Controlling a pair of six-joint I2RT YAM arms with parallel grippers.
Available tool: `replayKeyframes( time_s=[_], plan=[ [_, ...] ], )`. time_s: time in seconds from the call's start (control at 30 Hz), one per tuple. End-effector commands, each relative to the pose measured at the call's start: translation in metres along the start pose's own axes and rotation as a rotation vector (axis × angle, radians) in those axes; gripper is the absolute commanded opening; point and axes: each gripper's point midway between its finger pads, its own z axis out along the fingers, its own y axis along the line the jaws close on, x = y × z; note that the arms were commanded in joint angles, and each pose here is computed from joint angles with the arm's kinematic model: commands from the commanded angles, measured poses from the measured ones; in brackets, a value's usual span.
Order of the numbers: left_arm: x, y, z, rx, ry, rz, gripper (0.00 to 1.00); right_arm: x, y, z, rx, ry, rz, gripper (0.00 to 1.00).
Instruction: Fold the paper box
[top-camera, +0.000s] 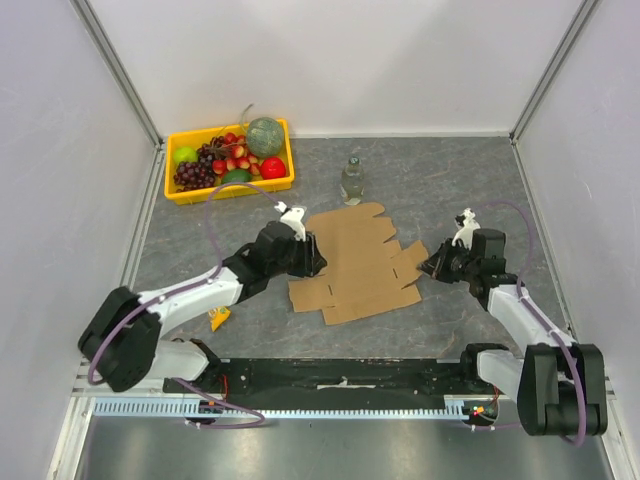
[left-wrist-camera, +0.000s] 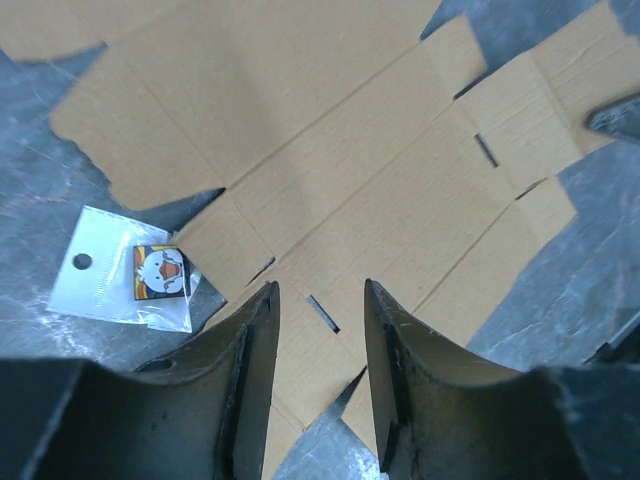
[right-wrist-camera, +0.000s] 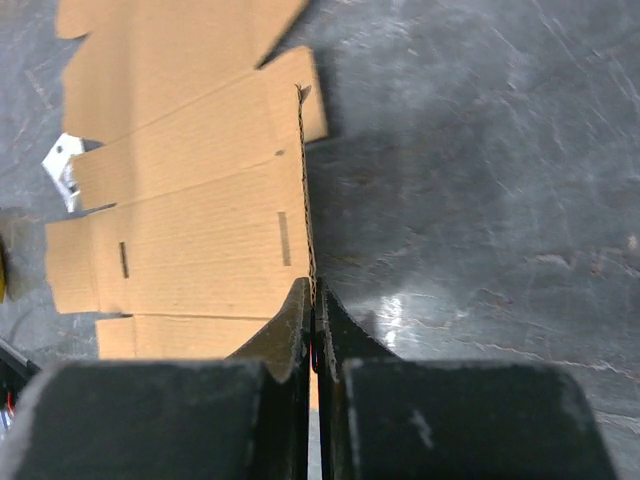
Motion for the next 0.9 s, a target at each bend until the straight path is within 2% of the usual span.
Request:
replayKeyframes(
  time_s=[0.0, 0.07, 0.3, 0.43, 0.6, 0.77, 0.87],
  plan=[
    [-0.055, -0.014, -0.035, -0.002, -0.138, -0.012, 0.47, -0.026, 0.04, -0.013, -0.084, -0.037, -0.171, 0.0],
    [-0.076, -0.013, -0.052, -0.037, -0.196, -0.012, 0.53, -0.027, 0.056, -0.015, -0.119, -0.035, -0.195, 0.0],
    [-0.131, -0.006, -0.115, -0.105, -0.392, -0.088, 0.97, -0.037, 0.121, -0.031, -0.233, -0.043, -0.313, 0.0],
    [-0.145, -0.006, -0.143, -0.068, -0.499, -0.116, 1.0, -0.042, 0.146, -0.045, -0.266, -0.044, -0.387, 0.0],
    [-0.163, -0.03, -0.174, 0.043, -0.59, -0.011, 1.0, -0.044, 0.174, -0.058, -0.31, -0.036, -0.447, 0.0],
    [-0.176, -0.054, -0.189, 0.119, -0.589, 0.112, 0.97, -0.044, 0.198, -0.068, -0.363, -0.03, -0.509, 0.0],
    [-0.179, -0.076, -0.19, 0.216, -0.564, 0.195, 0.9, -0.046, 0.21, -0.074, -0.385, -0.023, -0.546, 0.0]
  ],
)
